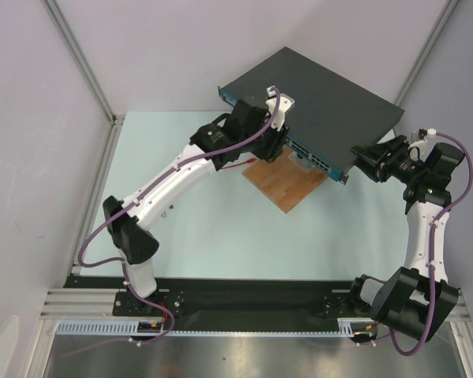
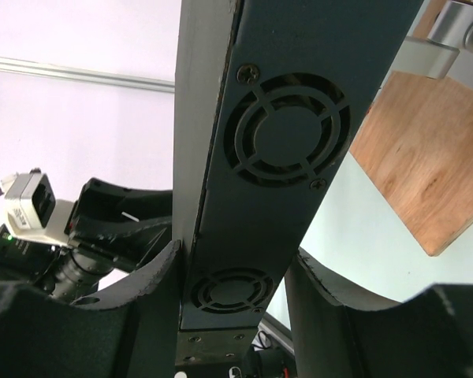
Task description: Insert the plug into the switch port
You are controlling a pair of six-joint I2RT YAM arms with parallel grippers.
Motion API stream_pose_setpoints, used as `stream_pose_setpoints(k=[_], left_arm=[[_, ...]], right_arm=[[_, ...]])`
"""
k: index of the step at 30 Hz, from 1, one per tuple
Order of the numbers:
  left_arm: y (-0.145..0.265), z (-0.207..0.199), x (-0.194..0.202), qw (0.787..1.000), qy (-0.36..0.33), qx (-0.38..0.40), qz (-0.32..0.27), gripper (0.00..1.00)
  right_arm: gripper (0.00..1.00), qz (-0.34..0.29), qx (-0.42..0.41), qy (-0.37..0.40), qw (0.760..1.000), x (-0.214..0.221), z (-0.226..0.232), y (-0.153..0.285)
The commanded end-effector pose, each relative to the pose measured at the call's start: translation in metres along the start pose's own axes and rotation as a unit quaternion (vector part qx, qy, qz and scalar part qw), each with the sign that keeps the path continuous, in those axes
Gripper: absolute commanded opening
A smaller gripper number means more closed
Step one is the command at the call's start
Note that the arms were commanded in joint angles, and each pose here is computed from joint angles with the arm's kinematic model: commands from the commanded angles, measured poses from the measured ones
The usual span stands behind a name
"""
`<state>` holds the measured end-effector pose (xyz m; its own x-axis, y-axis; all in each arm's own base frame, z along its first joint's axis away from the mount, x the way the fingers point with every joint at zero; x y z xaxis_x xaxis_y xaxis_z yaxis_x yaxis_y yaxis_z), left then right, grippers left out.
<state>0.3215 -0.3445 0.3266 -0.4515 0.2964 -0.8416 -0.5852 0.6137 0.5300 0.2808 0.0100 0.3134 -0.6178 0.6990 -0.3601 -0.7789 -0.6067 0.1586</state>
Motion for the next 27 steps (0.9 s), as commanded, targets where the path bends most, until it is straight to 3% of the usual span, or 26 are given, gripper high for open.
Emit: stream_pose_setpoints(k=[1, 4, 7, 8, 14, 20, 27], left_arm=[[0.035, -0.001, -0.008, 0.999, -0.012, 0.023, -0.025, 0.48], [0.043, 0.002, 0.003, 0.999, -0.010, 0.024, -0.022, 0.49], [0.046, 0.005, 0.008, 0.999, -0.009, 0.024, -0.037, 0.37], [0.045, 0.005, 0.008, 0.999, -0.008, 0.025, -0.042, 0.27], [0.035, 0.001, -0.002, 0.998, -0.002, 0.038, -0.058, 0.08], [0.017, -0.002, -0.010, 0.996, 0.009, 0.047, -0.071, 0.00], [0.004, -0.002, -0.016, 0.996, 0.006, 0.046, -0.078, 0.00]], right_arm=[[0.00, -0.028, -0.012, 0.128, 0.991, -0.014, 0.010, -0.002], [0.00, -0.029, -0.012, 0.128, 0.991, -0.014, 0.011, -0.001], [0.00, -0.029, -0.011, 0.129, 0.991, -0.014, 0.009, -0.002], [0.00, -0.028, -0.010, 0.126, 0.992, -0.014, 0.008, -0.002], [0.00, -0.026, -0.008, 0.124, 0.992, -0.013, 0.005, -0.003], [0.00, -0.024, -0.005, 0.124, 0.992, -0.012, 0.004, -0.003], [0.00, -0.025, -0.004, 0.122, 0.992, -0.012, 0.003, -0.003]])
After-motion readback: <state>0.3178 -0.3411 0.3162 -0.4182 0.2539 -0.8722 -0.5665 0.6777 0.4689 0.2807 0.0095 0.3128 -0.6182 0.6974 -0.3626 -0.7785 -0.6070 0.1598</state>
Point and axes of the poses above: each gripper's point midway between its finger pads, its own y axis back along the fingers, its own z axis along the line the jaws close on, x = y × z, the point moved 5 cm from there along y, back along the fingers, and after that the axes turned 4 degrees about y, right-handed, at the moved point
